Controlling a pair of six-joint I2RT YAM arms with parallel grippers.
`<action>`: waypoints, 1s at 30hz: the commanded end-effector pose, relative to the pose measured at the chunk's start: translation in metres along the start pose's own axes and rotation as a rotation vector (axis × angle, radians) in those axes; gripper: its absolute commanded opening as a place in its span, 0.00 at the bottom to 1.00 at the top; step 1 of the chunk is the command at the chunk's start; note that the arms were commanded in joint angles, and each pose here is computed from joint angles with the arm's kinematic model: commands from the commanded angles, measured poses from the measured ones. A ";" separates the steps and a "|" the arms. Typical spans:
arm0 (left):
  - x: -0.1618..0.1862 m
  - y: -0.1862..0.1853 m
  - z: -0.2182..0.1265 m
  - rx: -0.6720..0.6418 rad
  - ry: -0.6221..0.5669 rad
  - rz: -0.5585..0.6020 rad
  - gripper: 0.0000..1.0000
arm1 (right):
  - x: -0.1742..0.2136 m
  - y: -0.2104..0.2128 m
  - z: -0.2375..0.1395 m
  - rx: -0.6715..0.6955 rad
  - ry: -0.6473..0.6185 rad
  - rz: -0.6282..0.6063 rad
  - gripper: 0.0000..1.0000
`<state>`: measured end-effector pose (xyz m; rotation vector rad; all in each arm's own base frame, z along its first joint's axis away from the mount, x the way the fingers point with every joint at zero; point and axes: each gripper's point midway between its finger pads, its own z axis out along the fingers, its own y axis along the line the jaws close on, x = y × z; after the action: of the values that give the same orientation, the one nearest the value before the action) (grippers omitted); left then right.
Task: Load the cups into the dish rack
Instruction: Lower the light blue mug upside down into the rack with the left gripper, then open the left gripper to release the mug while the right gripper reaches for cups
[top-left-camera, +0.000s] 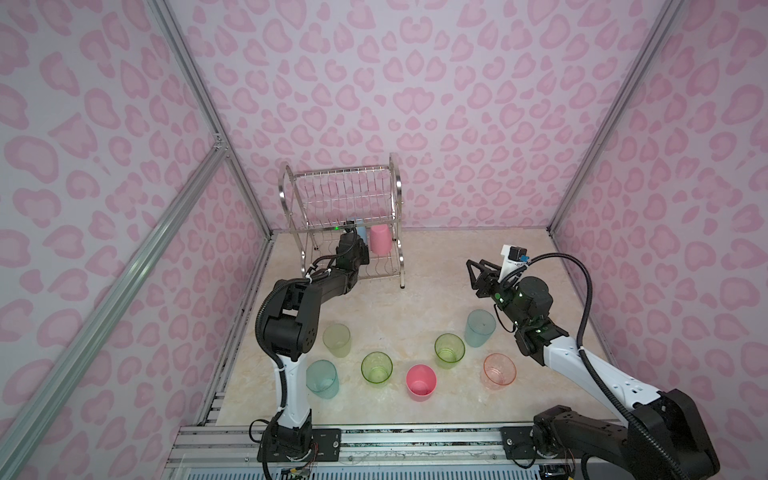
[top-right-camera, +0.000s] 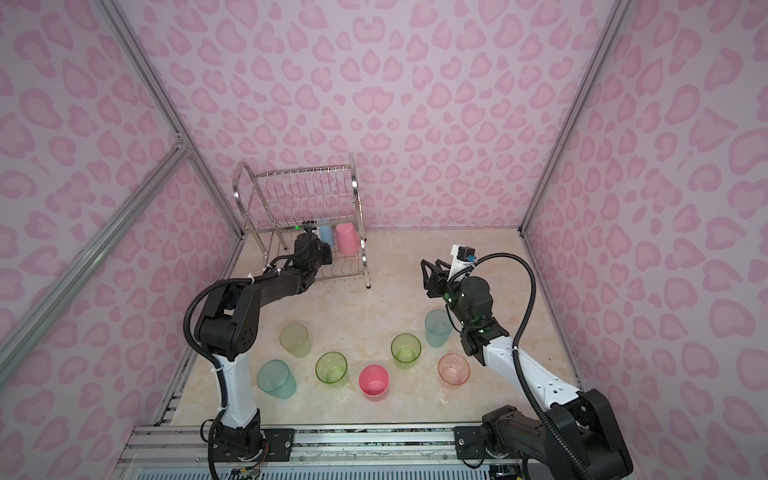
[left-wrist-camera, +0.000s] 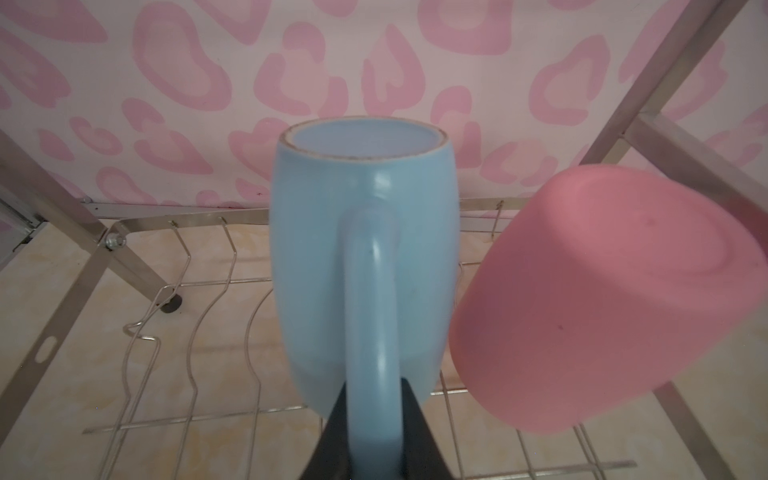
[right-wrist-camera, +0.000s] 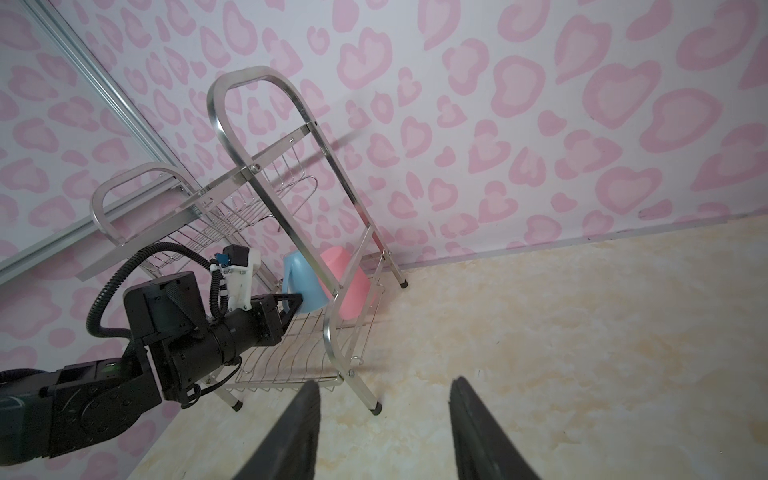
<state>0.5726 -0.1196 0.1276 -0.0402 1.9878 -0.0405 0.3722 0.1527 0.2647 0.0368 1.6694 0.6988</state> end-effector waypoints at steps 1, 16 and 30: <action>0.001 -0.002 0.002 0.008 0.017 -0.016 0.28 | -0.001 0.002 0.000 -0.012 -0.004 -0.014 0.51; -0.011 -0.010 0.014 0.034 0.024 -0.020 0.35 | -0.005 0.008 -0.004 -0.023 0.004 -0.027 0.51; 0.000 -0.013 -0.026 0.111 0.030 -0.047 0.60 | 0.036 0.000 -0.018 0.089 0.240 -0.129 0.55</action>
<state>0.5515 -0.1274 0.1184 -0.0199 2.0702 -0.1295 0.3544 0.1625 0.2560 -0.0635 1.8067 0.6354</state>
